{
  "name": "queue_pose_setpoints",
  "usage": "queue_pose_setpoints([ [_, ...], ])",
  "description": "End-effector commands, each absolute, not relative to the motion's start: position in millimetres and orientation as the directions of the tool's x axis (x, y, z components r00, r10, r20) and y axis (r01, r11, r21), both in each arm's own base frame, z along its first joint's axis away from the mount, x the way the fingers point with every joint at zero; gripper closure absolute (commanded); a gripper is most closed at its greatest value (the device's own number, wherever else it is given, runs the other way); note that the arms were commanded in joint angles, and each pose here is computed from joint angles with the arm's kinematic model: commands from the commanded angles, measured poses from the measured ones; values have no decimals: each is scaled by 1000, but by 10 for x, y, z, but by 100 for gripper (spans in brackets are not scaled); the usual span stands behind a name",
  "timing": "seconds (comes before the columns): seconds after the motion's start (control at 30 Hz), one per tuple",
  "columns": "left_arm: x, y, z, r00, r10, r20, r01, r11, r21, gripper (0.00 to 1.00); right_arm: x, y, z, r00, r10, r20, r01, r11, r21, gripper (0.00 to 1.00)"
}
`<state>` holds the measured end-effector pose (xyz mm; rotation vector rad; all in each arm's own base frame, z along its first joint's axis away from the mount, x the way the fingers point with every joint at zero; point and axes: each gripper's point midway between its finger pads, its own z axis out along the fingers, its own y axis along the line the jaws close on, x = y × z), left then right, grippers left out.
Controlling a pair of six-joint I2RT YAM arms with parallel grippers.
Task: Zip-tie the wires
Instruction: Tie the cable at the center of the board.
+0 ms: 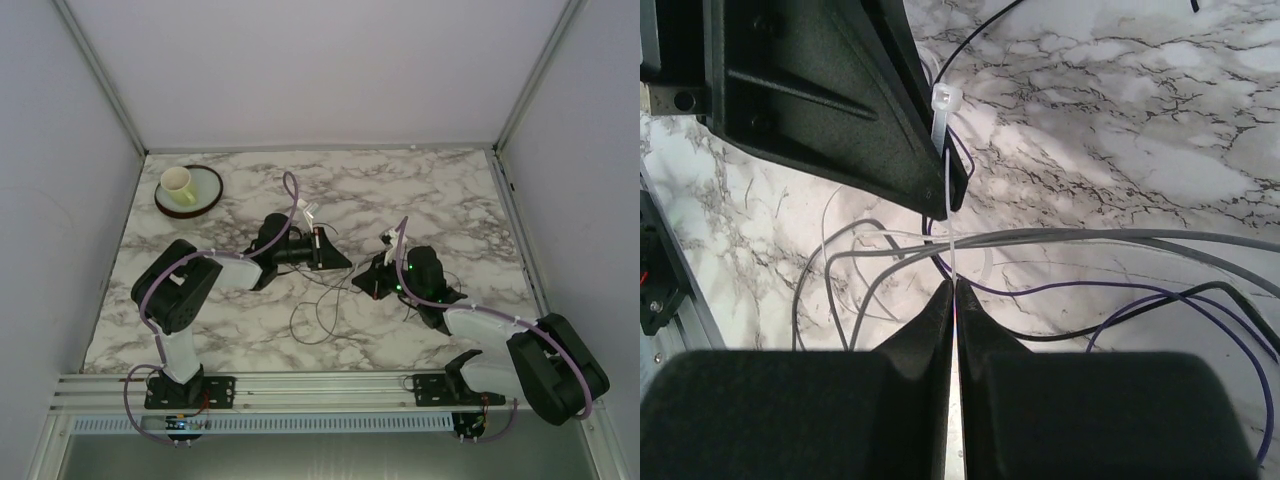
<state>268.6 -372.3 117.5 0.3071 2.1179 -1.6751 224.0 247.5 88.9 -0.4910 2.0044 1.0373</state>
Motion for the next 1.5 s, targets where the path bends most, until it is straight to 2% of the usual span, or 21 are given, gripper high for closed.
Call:
queue_pose_setpoints([
  [0.0, 2641, -3771, 1289, -862, -78, -501, 479, 196, -855, 92, 2377, 2542, 1135, -562, 65, -825, -662, 562, 495, 100],
  [1.47, 2607, -3878, 1228, -868, -49, -495, 479, 182, -858, 89, 2451, 2564, 1119, -583, 39, -811, -661, 557, 502, 100],
])
